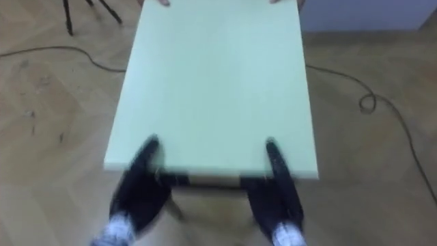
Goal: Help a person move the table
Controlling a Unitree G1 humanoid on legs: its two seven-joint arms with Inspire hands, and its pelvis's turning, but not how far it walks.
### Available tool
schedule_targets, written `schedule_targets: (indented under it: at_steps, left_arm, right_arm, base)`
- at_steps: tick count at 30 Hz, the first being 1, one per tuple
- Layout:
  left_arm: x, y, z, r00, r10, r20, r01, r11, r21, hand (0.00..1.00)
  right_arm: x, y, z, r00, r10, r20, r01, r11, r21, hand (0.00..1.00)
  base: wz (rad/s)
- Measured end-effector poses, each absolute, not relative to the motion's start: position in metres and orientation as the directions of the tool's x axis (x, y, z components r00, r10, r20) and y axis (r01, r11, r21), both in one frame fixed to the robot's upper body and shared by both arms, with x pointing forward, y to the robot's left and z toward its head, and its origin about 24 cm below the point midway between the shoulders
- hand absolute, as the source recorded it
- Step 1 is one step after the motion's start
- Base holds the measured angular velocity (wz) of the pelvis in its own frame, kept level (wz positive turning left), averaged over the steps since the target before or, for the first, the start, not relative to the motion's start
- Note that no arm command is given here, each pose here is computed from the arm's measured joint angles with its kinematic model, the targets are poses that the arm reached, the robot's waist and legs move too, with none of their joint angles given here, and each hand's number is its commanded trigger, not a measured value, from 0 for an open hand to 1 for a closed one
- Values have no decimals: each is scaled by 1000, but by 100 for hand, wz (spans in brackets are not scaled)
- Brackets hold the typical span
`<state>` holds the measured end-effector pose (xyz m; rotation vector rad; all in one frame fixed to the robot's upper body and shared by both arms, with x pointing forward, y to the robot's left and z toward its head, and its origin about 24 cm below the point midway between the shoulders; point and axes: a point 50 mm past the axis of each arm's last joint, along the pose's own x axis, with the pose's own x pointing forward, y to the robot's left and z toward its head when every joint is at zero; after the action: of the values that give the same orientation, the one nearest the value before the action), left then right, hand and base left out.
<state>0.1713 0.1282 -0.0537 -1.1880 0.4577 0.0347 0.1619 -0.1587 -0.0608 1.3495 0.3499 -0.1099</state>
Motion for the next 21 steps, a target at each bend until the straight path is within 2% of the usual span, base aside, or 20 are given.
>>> schedule_targets:
  at_steps: [3,7,21]
  left_arm:
    - [168,127,-55,904,-217,-368,-270,376,-886,100]
    - [163,119,-57,884,-254,-392,-272,401,-874,100]
    - [158,130,-42,917,-212,-339,-224,431,-874,100]
  right_arm:
    - [159,-160,-61,940,126,-317,284,226,932,100]
    - [136,-167,-64,932,85,-351,328,212,921,100]
    - [141,-154,-56,943,118,-311,285,194,939,100]
  base:
    - [30]
    - [68]
    - [-13]
